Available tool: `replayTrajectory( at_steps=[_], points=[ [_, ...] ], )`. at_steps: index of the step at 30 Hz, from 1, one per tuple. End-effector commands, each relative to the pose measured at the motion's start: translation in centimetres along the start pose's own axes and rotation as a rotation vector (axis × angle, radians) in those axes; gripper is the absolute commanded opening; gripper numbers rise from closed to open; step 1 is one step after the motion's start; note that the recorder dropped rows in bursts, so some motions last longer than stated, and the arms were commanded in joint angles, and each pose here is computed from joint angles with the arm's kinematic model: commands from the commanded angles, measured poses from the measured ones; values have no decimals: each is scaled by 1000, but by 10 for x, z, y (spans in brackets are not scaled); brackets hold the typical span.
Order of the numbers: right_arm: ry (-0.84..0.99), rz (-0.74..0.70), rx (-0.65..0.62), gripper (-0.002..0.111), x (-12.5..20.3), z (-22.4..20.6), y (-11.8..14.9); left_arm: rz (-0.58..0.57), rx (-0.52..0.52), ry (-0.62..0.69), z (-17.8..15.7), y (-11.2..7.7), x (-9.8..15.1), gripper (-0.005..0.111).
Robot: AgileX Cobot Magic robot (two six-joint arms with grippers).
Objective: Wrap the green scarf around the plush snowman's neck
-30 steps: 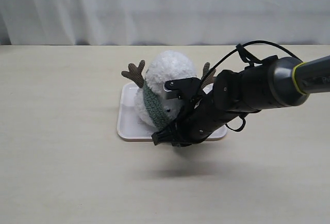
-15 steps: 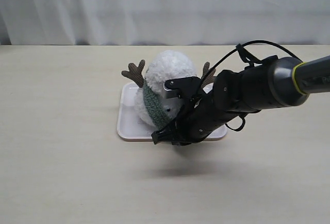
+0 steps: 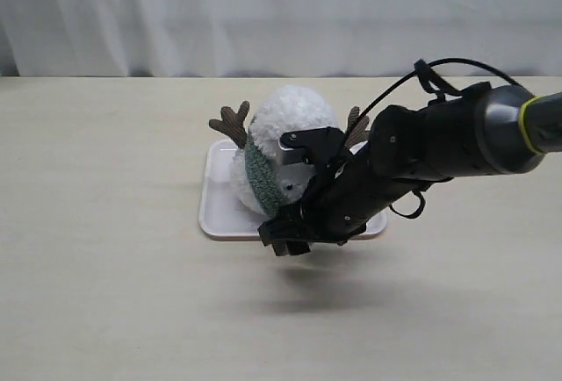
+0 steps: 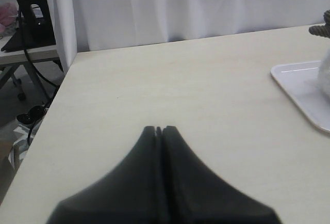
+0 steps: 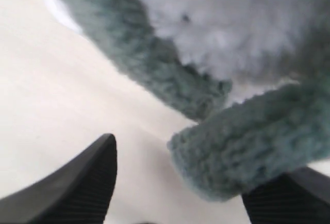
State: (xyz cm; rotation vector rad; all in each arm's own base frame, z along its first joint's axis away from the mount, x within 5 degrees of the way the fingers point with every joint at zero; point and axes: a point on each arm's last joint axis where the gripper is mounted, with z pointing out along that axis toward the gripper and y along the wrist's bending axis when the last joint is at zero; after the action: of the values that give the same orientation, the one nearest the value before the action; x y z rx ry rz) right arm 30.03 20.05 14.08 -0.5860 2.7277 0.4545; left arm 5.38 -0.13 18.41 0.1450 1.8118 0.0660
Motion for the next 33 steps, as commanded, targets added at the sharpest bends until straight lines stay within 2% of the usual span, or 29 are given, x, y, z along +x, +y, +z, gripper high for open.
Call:
replayTrajectory(
  at_steps=[1, 15, 24, 33],
  points=[
    [-57, 0, -21, 64, -6, -30, 7, -3, -1, -12, 0, 0, 0, 0],
    [-60, -23, -103, 64, 2, -100, 28, -3, -1, -12, 0, 0, 0, 0],
    [-173, -50, -181, 64, 13, -166, 45, -3, -1, -9, 0, 0, 0, 0],
    [-329, -133, -281, 62, 47, -247, 62, -3, -1, -9, 0, 0, 0, 0]
  ],
)
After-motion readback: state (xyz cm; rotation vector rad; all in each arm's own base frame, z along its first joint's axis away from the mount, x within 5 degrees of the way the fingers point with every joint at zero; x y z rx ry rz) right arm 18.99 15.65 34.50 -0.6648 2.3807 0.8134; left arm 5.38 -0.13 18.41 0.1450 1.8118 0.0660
